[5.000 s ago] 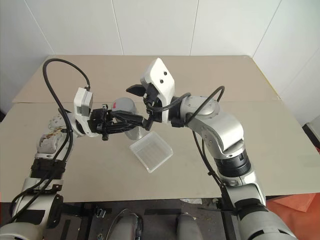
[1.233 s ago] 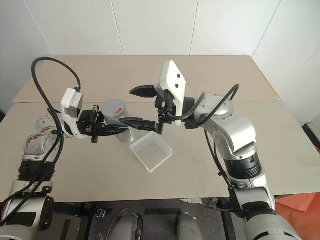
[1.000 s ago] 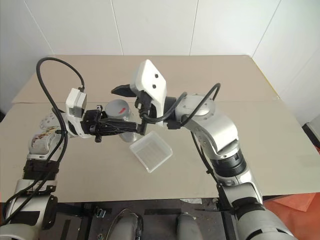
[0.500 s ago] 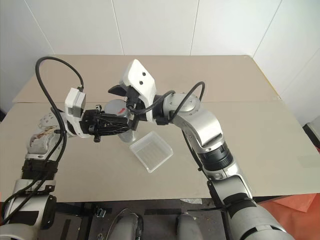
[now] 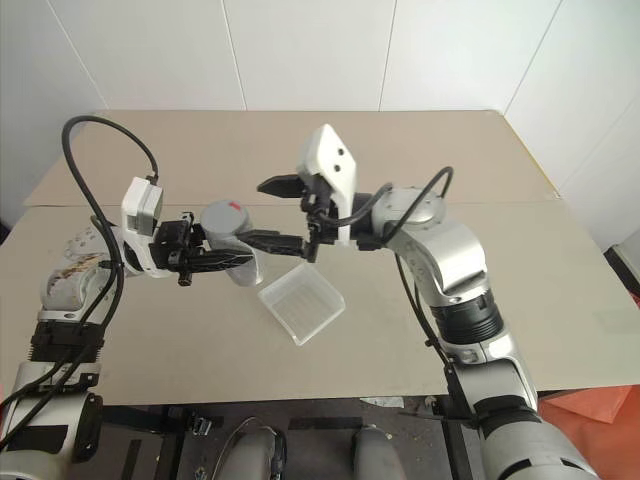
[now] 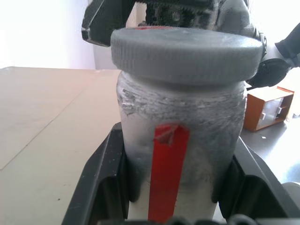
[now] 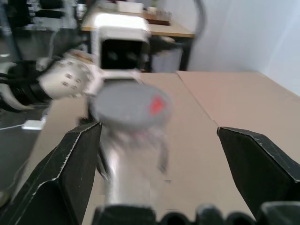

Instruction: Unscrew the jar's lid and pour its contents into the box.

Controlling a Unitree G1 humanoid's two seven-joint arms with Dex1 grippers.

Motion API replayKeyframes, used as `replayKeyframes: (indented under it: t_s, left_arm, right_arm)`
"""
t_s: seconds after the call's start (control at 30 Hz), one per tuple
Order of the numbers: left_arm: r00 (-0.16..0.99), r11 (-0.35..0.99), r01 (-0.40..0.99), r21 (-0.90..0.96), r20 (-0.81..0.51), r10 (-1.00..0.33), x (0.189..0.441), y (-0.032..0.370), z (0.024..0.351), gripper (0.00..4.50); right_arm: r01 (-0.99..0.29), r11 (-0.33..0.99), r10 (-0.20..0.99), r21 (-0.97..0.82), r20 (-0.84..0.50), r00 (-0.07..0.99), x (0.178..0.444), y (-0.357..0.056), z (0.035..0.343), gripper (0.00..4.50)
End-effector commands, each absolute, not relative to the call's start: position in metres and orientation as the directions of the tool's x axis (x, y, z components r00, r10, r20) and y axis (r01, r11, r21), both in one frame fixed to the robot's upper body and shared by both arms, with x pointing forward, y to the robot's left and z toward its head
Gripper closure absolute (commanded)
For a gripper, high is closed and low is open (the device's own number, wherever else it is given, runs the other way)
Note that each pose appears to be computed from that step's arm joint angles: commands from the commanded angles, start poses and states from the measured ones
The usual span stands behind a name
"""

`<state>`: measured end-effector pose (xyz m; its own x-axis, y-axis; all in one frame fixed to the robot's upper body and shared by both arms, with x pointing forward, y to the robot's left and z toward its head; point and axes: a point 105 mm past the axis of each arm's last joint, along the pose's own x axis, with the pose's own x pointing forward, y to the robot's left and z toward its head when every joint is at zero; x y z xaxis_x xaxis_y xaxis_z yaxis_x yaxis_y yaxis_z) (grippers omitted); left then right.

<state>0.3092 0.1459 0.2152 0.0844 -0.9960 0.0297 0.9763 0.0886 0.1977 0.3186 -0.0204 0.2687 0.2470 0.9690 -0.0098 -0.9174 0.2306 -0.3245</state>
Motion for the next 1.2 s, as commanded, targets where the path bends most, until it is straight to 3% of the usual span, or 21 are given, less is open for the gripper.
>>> replayKeyframes:
  t_s: [0.03,0.27,0.53,1.2]
  left_arm:
    - [0.057,0.065,0.965,0.253,0.039,-0.998,0.302,0.146,0.227,2.42]
    - [0.067,0.075,0.964,0.254,0.04,-0.997,0.302,0.147,0.227,2.42]
    - [0.064,0.075,0.966,0.246,0.052,-0.997,0.306,0.141,0.225,2.42]
    - [0.049,0.056,0.968,0.246,0.037,-0.998,0.302,0.14,0.223,2.42]
  right_arm:
    - [-0.893,0.252,0.966,-0.374,0.05,0.252,0.314,-0.029,0.285,0.02]
    - [-0.892,0.231,0.971,-0.389,0.042,0.234,0.307,-0.035,0.284,0.02]
    - [-0.915,0.077,0.997,-0.397,0.037,0.068,0.273,-0.011,0.284,0.02]
    - [-0.926,0.102,0.995,-0.364,0.055,0.088,0.299,0.045,0.289,0.02]
